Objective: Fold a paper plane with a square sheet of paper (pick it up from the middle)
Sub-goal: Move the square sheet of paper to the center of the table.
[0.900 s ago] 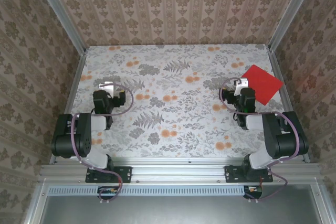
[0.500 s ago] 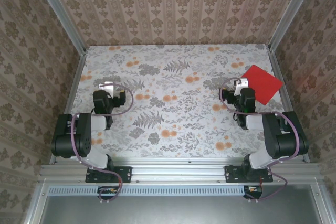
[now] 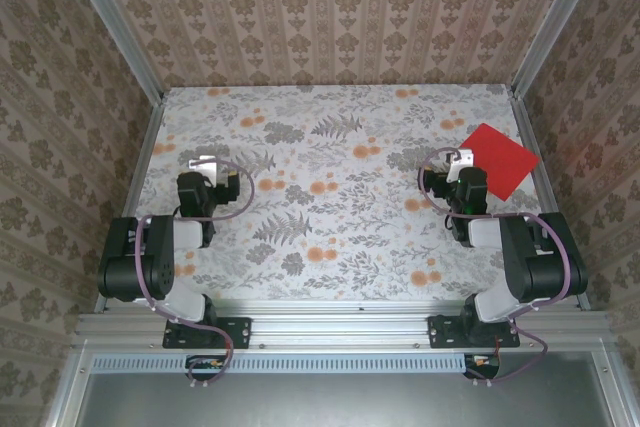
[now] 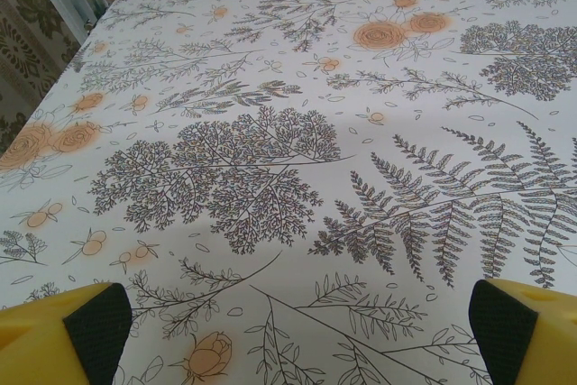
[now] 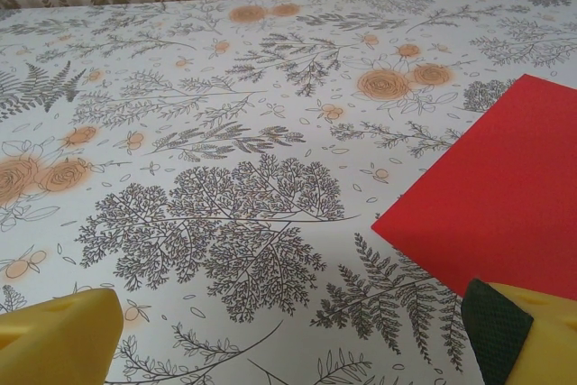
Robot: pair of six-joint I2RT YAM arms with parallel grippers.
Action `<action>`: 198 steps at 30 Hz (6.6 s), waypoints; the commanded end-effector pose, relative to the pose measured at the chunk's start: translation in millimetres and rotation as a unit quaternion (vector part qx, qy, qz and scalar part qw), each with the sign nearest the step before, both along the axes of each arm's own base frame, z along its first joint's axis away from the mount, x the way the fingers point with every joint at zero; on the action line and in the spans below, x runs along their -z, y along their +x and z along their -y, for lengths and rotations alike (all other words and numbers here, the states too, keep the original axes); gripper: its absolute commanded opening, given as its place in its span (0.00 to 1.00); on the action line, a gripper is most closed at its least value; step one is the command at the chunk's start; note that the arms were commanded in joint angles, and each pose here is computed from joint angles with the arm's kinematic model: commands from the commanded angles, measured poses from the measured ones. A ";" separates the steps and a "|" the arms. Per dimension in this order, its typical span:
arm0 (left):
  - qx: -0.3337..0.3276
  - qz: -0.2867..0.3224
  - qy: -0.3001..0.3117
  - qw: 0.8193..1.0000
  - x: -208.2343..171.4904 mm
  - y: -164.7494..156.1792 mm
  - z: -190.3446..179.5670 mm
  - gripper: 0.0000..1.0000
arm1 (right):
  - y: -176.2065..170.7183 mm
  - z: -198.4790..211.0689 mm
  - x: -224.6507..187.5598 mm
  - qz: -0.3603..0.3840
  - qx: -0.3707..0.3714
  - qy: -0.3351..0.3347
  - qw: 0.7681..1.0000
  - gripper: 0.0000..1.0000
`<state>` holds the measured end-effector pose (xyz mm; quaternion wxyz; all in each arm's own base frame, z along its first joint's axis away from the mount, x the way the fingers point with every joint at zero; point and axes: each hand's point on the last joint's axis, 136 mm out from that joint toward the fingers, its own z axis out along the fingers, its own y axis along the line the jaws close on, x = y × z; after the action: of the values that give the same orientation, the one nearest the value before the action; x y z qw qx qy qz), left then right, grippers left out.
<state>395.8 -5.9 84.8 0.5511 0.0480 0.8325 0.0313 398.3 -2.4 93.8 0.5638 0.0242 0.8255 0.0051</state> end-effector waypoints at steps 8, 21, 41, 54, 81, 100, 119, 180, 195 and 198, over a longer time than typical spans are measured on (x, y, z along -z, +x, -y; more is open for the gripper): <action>-0.048 0.006 -0.019 0.999 -54.7 -11.6 -8.3 1.00 | 6.6 -1.8 -51.2 -0.026 -0.007 0.008 1.000 1.00; 0.014 -0.085 -0.238 0.967 -97.1 -18.7 54.2 1.00 | 36.6 28.3 -51.4 -0.159 0.106 0.108 0.976 1.00; 0.183 -0.181 -0.345 0.903 -97.5 8.3 197.9 1.00 | 33.3 130.6 13.4 -0.302 0.297 0.155 0.892 1.00; 0.225 -0.214 -0.360 0.880 -83.5 21.6 263.3 1.00 | 51.9 134.5 53.4 -0.385 0.286 0.148 0.865 0.97; 0.244 -0.245 -0.356 0.868 -68.0 24.0 279.8 1.00 | 46.4 107.8 69.9 -0.473 0.221 0.138 0.842 0.90; 0.248 -0.252 -0.350 0.867 -58.0 13.4 266.4 1.00 | 43.2 65.1 91.8 -0.538 0.168 0.113 0.818 0.81; 0.246 -0.244 -0.351 0.870 -64.9 13.8 253.5 1.00 | 36.7 -33.7 85.4 -0.568 0.055 0.042 0.820 0.84; 0.228 -0.247 -0.360 0.870 -93.5 -38.5 225.8 1.00 | -2.5 -137.4 90.2 -0.478 0.076 0.050 0.873 0.84; 0.216 -0.266 -0.334 0.878 -89.6 -40.6 220.2 1.00 | -56.2 -196.0 95.3 -0.496 -0.079 -0.043 0.864 0.81; 0.211 -0.271 -0.326 0.881 -88.4 -45.4 216.1 1.00 | -66.5 -206.2 93.1 -0.490 -0.102 -0.057 0.864 0.81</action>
<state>354.1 -223.0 158.1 0.2703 0.0302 0.8831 -0.3823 362.8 197.8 16.0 0.1266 -0.0479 0.9908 0.0003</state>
